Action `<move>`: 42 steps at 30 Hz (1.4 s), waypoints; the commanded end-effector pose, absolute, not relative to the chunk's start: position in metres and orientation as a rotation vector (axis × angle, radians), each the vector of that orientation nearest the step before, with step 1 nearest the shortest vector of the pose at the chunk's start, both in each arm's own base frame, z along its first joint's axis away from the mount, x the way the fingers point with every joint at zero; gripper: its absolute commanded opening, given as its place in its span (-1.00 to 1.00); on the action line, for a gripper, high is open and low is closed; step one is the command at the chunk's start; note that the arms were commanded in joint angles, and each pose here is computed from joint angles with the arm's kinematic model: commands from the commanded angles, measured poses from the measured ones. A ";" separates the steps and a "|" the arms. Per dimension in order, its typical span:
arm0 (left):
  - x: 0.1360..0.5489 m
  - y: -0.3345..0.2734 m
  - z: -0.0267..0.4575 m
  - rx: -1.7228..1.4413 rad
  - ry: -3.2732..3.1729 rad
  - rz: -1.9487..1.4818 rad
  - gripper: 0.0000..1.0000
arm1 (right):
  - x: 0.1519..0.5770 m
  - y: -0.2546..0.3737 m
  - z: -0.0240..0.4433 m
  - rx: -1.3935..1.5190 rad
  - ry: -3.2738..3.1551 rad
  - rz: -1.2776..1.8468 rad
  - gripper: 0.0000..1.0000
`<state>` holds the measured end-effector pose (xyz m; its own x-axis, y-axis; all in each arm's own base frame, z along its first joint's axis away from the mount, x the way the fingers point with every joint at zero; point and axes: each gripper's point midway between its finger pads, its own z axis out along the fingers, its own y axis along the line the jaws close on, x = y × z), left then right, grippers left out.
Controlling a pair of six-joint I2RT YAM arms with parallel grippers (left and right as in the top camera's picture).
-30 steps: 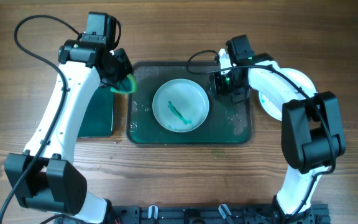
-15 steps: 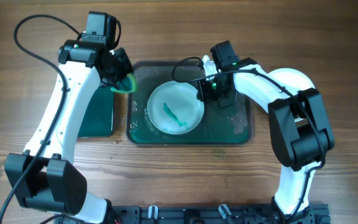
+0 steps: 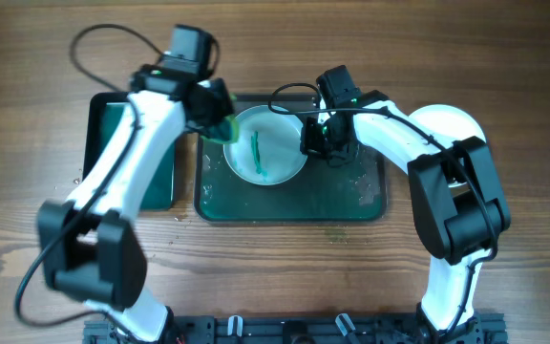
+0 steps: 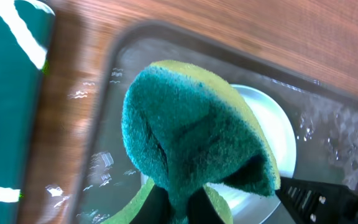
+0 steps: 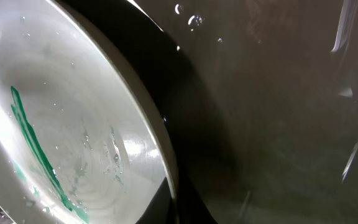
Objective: Clean dirty plates on tray and stack at the side
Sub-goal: 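Bring the sponge in the left gripper over the last plate, then scrub the last plate with the sponge while the right gripper holds its rim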
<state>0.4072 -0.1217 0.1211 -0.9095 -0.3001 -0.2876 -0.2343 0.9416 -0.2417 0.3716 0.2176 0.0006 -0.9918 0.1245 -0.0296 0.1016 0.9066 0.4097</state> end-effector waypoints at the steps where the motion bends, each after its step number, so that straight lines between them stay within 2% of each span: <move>1: 0.403 -0.154 0.077 -0.292 2.875 -0.319 -0.92 | 0.362 0.212 -0.015 0.218 3.058 0.565 -0.91; 7: 0.386 -0.176 0.016 -0.221 3.017 -0.251 -0.92 | 0.362 0.212 -0.015 0.214 3.057 0.564 -0.91; 14: 0.371 -0.197 -0.017 -0.145 3.088 -0.233 -0.92 | 0.362 0.212 -0.015 0.195 3.056 0.564 -0.91; 21: 0.352 -0.273 0.004 0.380 3.011 -0.805 -0.92 | 0.363 0.213 -0.015 0.195 3.052 0.566 -0.92; 25: 0.365 -0.261 -0.001 0.305 3.003 -0.685 -0.92 | 0.363 0.213 -0.015 0.188 3.052 0.565 -0.91; 30: 0.399 -0.178 -0.009 -0.113 2.975 -0.089 -0.92 | 0.363 0.212 -0.015 0.178 3.052 0.564 -0.91; 34: 0.401 -0.122 0.003 -0.339 2.935 0.234 -0.92 | 0.363 0.213 -0.015 0.179 3.051 0.565 -0.91; 39: 0.377 -0.116 0.001 -0.349 3.041 0.260 -0.92 | 0.364 0.213 -0.015 0.178 3.048 0.567 -0.91; 42: 0.362 -0.148 -0.001 -0.231 3.163 0.012 -0.92 | 0.364 0.213 -0.015 0.178 3.048 0.566 -0.91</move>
